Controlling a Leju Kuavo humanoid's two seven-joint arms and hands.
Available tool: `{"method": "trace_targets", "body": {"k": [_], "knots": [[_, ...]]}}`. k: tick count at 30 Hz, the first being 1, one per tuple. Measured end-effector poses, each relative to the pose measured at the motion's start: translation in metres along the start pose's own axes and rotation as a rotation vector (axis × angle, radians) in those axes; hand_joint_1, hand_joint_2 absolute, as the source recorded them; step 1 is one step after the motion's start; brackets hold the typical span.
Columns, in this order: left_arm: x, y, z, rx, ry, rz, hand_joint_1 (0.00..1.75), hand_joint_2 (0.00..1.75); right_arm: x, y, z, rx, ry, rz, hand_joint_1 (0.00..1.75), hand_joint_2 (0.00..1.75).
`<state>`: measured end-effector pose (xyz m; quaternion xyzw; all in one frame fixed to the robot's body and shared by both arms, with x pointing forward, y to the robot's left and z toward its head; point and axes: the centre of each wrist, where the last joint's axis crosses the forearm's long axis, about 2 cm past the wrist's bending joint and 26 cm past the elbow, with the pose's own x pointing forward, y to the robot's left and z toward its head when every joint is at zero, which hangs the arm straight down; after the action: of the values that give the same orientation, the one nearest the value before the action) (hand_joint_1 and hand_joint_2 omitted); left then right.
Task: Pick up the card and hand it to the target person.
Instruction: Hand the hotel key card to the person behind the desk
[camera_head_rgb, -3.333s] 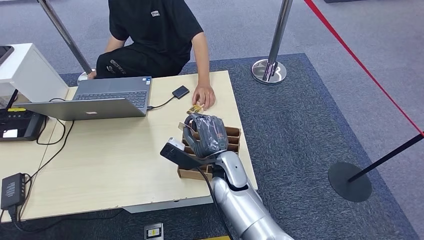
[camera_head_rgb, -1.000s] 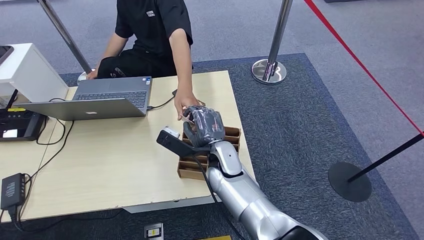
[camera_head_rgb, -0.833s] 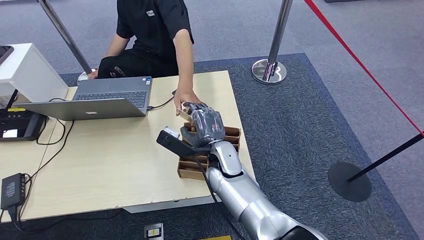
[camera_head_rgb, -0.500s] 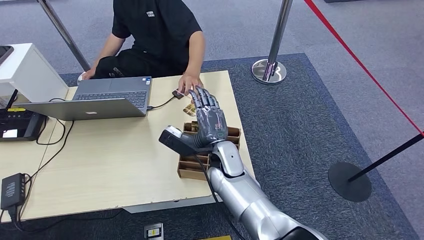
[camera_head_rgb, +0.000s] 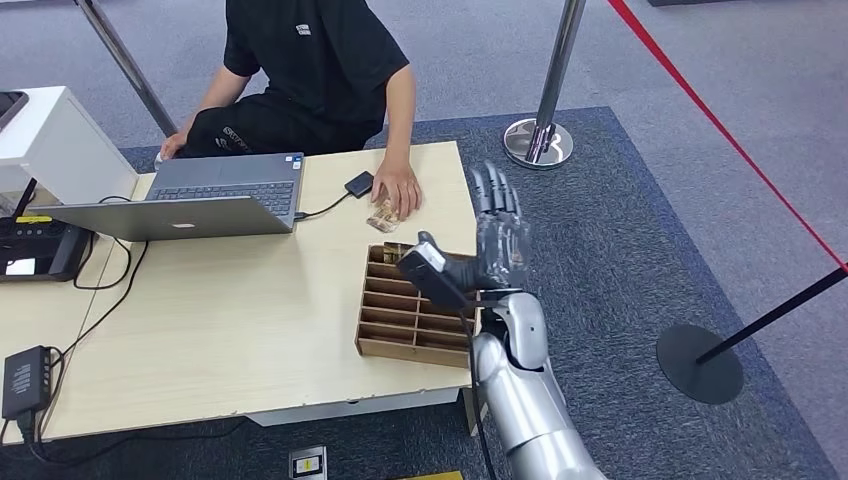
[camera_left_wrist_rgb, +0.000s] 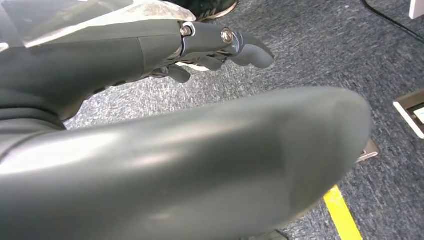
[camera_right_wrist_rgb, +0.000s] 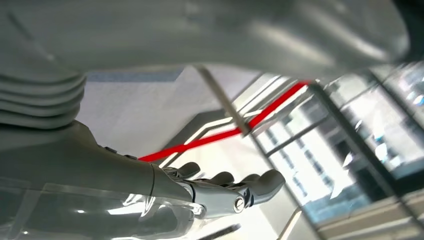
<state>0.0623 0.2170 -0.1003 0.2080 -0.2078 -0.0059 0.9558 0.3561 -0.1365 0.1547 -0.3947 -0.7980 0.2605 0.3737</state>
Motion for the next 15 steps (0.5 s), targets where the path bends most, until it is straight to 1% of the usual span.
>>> {"method": "trace_targets", "body": {"k": [3, 6, 10, 12, 15], "knots": [[-0.001, 0.000, 0.000, 0.009, 0.008, 0.012, 0.00, 0.00, -0.036, -0.017, 0.012, -0.086, 0.089, 0.004, 0.00, 0.00], [-0.002, 0.001, 0.000, 0.016, 0.014, 0.023, 0.00, 0.00, -0.079, -0.032, 0.039, -0.173, 0.202, -0.004, 0.00, 0.00], [-0.003, 0.001, 0.001, 0.021, 0.018, 0.030, 0.00, 0.00, -0.132, -0.050, 0.090, -0.267, 0.406, 0.048, 0.00, 0.00], [-0.003, 0.001, 0.001, 0.022, 0.020, 0.031, 0.00, 0.00, -0.148, -0.056, 0.118, -0.271, 0.504, 0.094, 0.00, 0.00], [-0.004, 0.001, 0.001, 0.023, 0.021, 0.034, 0.00, 0.00, -0.164, -0.064, 0.157, -0.227, 0.627, 0.176, 0.00, 0.00]]}}
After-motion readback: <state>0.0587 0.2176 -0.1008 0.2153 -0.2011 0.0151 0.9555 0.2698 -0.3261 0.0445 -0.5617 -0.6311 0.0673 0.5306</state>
